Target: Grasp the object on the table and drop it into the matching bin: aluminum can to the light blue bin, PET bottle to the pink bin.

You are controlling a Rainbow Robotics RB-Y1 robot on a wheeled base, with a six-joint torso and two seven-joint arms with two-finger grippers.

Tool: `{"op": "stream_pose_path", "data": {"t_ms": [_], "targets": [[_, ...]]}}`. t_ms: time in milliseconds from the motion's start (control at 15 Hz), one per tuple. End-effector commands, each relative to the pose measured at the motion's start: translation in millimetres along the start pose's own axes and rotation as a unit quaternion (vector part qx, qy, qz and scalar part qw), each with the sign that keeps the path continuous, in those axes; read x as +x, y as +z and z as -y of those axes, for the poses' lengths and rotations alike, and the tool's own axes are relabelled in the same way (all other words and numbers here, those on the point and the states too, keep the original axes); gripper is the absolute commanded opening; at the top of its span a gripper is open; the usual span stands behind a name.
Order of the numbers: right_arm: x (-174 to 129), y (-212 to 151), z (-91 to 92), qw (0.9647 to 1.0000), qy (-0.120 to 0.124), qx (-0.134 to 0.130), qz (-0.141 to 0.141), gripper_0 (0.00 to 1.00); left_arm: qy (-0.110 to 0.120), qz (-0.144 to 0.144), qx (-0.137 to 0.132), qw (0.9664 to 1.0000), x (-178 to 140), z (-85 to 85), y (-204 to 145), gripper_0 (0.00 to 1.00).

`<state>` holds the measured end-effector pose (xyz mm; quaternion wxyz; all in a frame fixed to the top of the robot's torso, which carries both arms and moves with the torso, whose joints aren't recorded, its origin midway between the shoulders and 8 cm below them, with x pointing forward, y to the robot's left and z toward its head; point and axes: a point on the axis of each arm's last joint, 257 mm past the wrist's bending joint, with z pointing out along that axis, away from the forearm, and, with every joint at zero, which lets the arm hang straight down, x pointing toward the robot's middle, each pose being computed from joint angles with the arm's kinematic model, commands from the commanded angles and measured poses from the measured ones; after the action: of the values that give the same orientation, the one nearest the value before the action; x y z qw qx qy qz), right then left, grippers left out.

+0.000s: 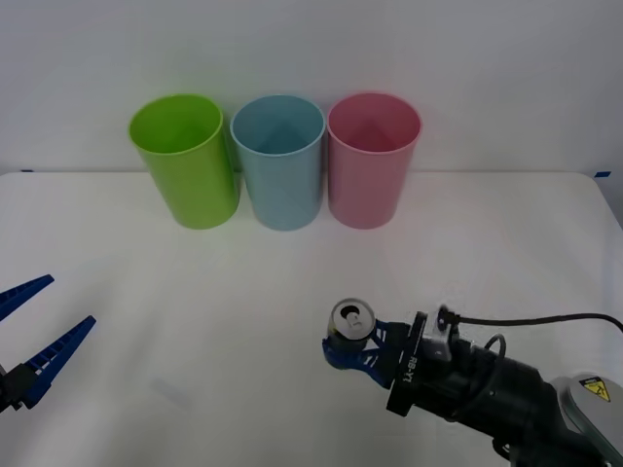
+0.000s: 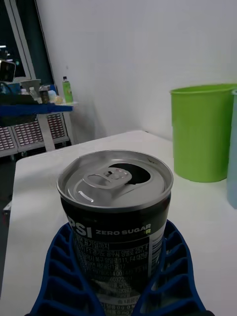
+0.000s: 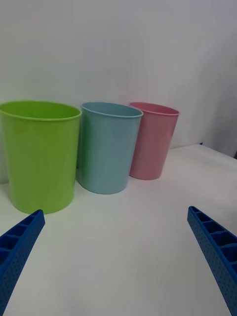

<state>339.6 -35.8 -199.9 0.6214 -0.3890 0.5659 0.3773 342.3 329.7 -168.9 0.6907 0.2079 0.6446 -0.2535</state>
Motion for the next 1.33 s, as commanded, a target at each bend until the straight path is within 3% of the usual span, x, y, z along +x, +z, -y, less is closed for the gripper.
{"op": "stream_pose_path", "data": {"t_ms": [67,533,933,1000,1200,1333], "targets": [[-33,1,9.7,0.9996,0.009,0.013,0.025,0.0,0.0,0.0,0.0,1.0,0,0.0,0,1.0],[-101,8,43.3,0.9943,0.034,0.065,0.077,0.0,0.0,0.0,0.0,1.0,0,0.0,0,1.0],[-150,33,79.6,0.9882,0.004,0.098,0.118,0.0,0.0,0.0,0.0,1.0,0,0.0,0,1.0],[-158,40,83.3,0.9869,0.019,0.101,0.125,0.0,0.0,0.0,0.0,1.0,0,0.0,0,1.0],[-172,58,93.0,0.9838,0.032,0.112,0.137,0.0,0.0,0.0,0.0,1.0,0,0.0,0,1.0],[-175,75,103.5,0.9831,0.029,0.115,0.14,0.0,0.0,0.0,0.0,1.0,0,0.0,0,1.0]]}}
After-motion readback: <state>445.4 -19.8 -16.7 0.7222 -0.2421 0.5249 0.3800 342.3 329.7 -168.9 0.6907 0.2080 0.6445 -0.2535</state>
